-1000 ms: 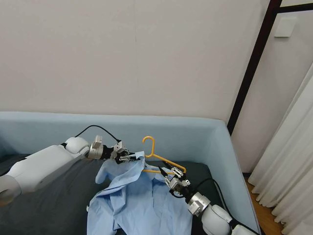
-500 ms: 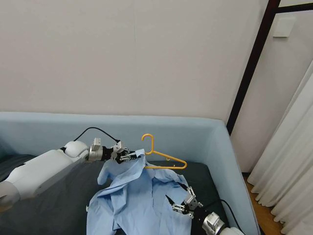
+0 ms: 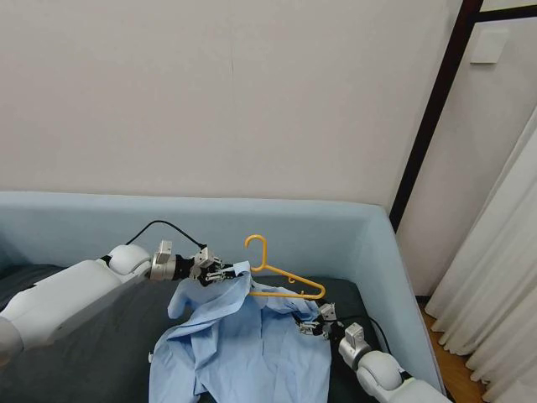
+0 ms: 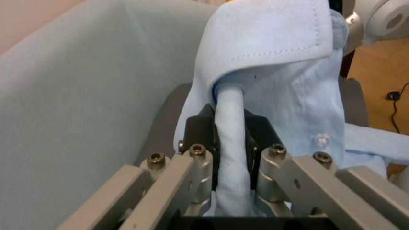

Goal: Pick up the clothes from the sofa and hang them on the clothes hanger.

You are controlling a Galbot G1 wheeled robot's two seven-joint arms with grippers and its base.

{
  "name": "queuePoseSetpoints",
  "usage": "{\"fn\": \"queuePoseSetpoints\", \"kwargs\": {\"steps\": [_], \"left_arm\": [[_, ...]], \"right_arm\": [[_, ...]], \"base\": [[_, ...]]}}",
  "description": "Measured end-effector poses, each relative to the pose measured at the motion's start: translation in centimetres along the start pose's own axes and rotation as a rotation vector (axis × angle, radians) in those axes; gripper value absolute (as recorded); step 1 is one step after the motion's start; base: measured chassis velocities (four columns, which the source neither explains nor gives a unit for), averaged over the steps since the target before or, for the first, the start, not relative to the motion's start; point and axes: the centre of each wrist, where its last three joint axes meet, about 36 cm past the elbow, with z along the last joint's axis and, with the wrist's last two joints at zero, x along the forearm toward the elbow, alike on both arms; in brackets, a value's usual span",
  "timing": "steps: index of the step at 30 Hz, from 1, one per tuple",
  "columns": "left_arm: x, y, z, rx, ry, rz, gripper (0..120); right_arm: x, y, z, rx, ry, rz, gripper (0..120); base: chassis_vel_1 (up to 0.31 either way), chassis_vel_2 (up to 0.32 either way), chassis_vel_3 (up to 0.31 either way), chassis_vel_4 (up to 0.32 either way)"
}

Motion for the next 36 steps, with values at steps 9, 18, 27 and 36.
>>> {"fn": "queuePoseSetpoints", "kwargs": {"steps": [9, 18, 27, 36], "left_arm": [[-0.1, -0.7, 0.0, 0.0, -0.014, -0.001, 7], [0.3, -1.7, 0.8, 0.009, -0.017, -0.017, 7], [0.3, -2.0, 0.9, 0.01, -0.029, -0.027, 7], [0.1, -2.7, 2.3, 0.031, -0.021, -0.03, 7]], "right_arm": [[-0.5, -0.3, 2.2, 0.003, 0.048, 0.038, 70], [-1.0, 0.0, 3.4, 0.025, 0.072, 0.06, 47], [-1.5, 0.0, 4.0, 0.02, 0.086, 0.088, 18], [-1.7, 0.8, 3.7, 0.02, 0.069, 0.075, 0]], "base": [[0.0, 0.0, 0.0, 0.0], [0.0, 0.0, 0.0, 0.0], [0.0, 0.0, 0.0, 0.0], [0.0, 0.0, 0.0, 0.0]]}}
